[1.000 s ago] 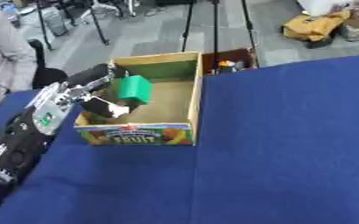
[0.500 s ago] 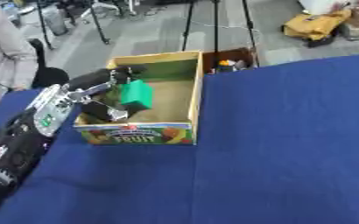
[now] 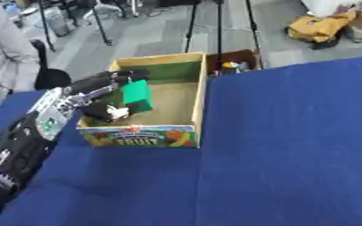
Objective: Pick up objects on the table and place them in the box.
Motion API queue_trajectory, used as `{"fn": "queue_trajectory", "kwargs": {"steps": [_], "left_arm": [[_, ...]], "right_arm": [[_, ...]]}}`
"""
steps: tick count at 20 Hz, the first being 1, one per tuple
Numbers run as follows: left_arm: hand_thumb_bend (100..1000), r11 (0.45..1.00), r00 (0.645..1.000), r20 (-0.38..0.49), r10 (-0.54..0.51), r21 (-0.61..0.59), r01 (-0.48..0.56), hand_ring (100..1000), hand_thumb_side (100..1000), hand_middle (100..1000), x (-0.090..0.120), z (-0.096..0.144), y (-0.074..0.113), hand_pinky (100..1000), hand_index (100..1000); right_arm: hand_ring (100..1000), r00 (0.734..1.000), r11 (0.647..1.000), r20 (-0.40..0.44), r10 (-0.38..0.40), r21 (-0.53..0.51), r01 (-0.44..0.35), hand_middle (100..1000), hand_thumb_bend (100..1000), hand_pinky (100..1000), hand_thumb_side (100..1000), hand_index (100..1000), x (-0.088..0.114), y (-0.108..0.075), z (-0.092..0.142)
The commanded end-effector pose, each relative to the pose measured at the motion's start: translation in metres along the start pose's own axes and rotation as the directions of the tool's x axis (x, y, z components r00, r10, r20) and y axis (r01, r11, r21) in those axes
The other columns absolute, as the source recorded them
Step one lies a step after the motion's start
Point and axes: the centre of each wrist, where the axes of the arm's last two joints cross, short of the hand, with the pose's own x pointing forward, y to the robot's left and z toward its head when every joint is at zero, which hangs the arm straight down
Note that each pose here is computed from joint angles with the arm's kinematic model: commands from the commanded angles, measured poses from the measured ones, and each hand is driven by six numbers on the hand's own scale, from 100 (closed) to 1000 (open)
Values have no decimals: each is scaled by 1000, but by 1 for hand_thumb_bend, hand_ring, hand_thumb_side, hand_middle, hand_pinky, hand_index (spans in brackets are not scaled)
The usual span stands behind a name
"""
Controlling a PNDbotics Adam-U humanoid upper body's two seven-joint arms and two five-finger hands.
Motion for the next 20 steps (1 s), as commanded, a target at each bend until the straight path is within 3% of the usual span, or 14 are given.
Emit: {"fn": "queue_trajectory", "kwargs": {"steps": [1,9,14,18,20], "left_arm": [[100,998,1000,-6,-19,56,19,962,896,989,-2,4,21,915,1000],[125,986,999,34,37,159,-42,921,961,950,4,4,32,908,1000],[100,974,996,38,85,206,-91,921,830,936,5,9,47,902,1000],[100,975,995,11,97,198,-97,921,776,937,2,11,40,898,941],[100,981,997,-4,80,178,-78,928,764,945,1,11,35,901,968]], "right_arm": [[910,1000,1000,30,2,-4,-2,524,100,861,994,835,5,-2,-6],[910,1000,1000,22,4,-8,-4,526,100,861,990,835,5,-2,-5],[910,1000,1000,25,-3,-15,4,529,100,861,988,835,5,-1,-6],[910,999,1000,32,-7,-24,8,527,100,861,986,835,6,0,-8],[911,999,1000,35,-8,-24,9,526,100,861,978,835,6,0,-9]]}}
